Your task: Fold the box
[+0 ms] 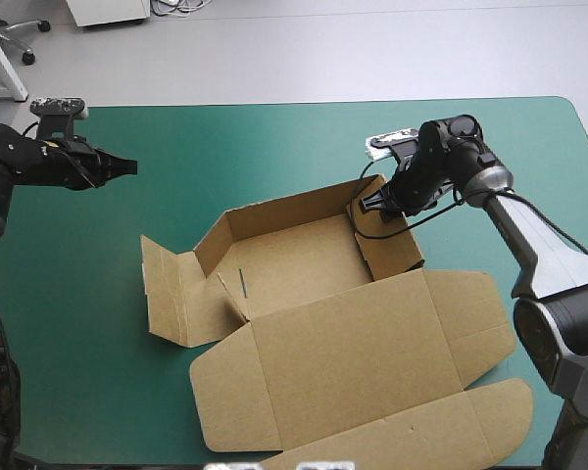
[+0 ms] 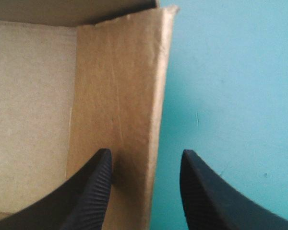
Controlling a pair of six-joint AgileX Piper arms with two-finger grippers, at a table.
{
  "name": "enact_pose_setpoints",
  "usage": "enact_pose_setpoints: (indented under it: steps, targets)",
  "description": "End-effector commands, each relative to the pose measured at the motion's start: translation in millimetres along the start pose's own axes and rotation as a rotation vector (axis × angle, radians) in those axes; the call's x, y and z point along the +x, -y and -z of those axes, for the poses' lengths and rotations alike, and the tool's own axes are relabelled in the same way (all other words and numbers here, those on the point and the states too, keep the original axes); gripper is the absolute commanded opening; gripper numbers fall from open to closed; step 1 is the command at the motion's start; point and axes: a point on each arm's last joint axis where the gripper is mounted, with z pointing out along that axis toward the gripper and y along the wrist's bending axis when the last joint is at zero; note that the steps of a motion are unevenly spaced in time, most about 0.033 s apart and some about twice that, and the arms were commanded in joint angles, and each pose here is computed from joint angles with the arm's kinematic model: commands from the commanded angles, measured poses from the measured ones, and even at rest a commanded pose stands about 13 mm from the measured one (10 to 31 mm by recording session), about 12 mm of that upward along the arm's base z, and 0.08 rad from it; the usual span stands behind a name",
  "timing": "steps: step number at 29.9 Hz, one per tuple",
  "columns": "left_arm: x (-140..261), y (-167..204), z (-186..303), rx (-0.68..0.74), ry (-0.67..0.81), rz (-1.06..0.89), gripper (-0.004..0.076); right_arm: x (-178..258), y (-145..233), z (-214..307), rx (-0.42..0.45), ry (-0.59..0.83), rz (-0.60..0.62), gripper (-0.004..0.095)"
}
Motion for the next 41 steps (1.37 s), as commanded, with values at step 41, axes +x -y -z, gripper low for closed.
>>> enact_pose_setpoints:
  steps: [41]
  targets:
    - [-14.2, 5.9, 23.1, -0.006, 0.130, -0.004, -0.0015, 4.5, -1.3, -3.6, -0.028, -0.087, -0.044, 0.0116]
